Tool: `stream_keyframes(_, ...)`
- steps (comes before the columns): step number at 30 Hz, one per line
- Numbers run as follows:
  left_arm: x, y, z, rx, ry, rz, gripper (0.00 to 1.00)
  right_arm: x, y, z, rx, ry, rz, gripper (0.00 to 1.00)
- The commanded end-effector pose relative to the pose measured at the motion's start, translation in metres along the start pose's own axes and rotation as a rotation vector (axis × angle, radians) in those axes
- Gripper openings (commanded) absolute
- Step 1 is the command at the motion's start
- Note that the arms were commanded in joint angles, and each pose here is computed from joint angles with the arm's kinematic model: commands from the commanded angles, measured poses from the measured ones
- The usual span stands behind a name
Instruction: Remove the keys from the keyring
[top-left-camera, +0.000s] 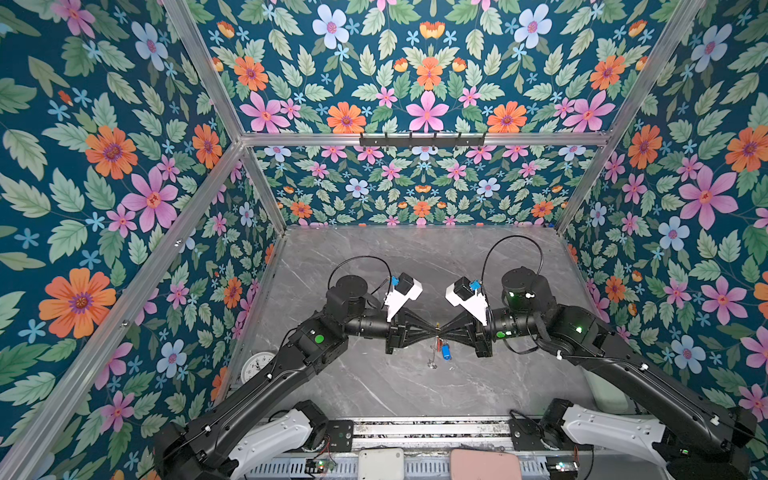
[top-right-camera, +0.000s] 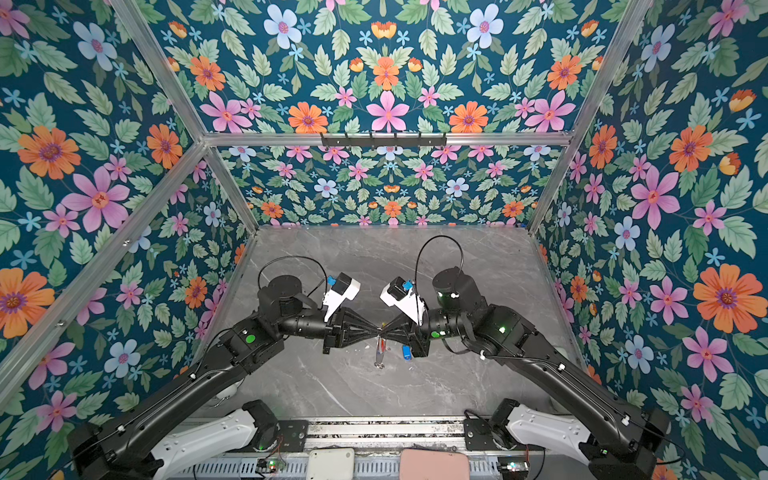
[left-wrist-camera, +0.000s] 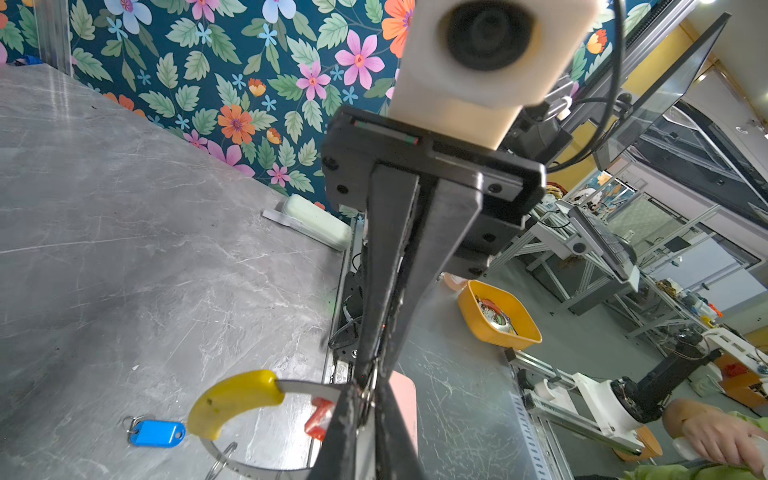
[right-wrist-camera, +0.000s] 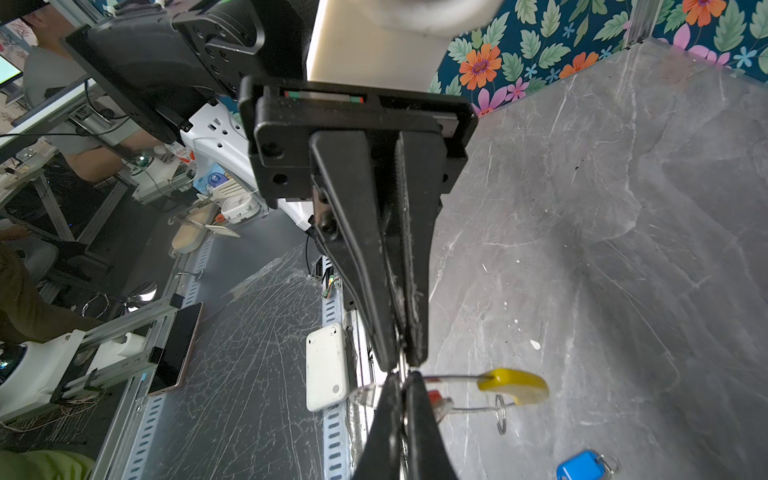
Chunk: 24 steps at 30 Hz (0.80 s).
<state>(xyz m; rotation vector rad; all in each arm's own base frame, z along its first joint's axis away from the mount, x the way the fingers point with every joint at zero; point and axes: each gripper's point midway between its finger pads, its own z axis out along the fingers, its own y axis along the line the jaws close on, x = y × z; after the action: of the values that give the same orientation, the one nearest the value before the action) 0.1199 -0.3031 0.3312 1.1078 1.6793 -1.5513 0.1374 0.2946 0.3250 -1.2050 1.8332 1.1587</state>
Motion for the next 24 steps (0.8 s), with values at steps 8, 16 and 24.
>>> stream_keyframes(8, -0.004, -0.005, 0.0, 0.025, -0.008, 0.051, 0.0, -0.002, -0.005, 0.002, 0.019, -0.003, -0.008, 0.0)
stream_keyframes(16, -0.006, -0.004, 0.001, 0.029, -0.035, 0.074, 0.0, -0.011, -0.007, 0.0, 0.04, -0.041, -0.01, 0.04)
stream_keyframes(24, -0.017, -0.007, -0.008, -0.007, -0.142, 0.13, 0.0, -0.027, -0.002, -0.015, 0.067, -0.196, -0.072, 0.44)
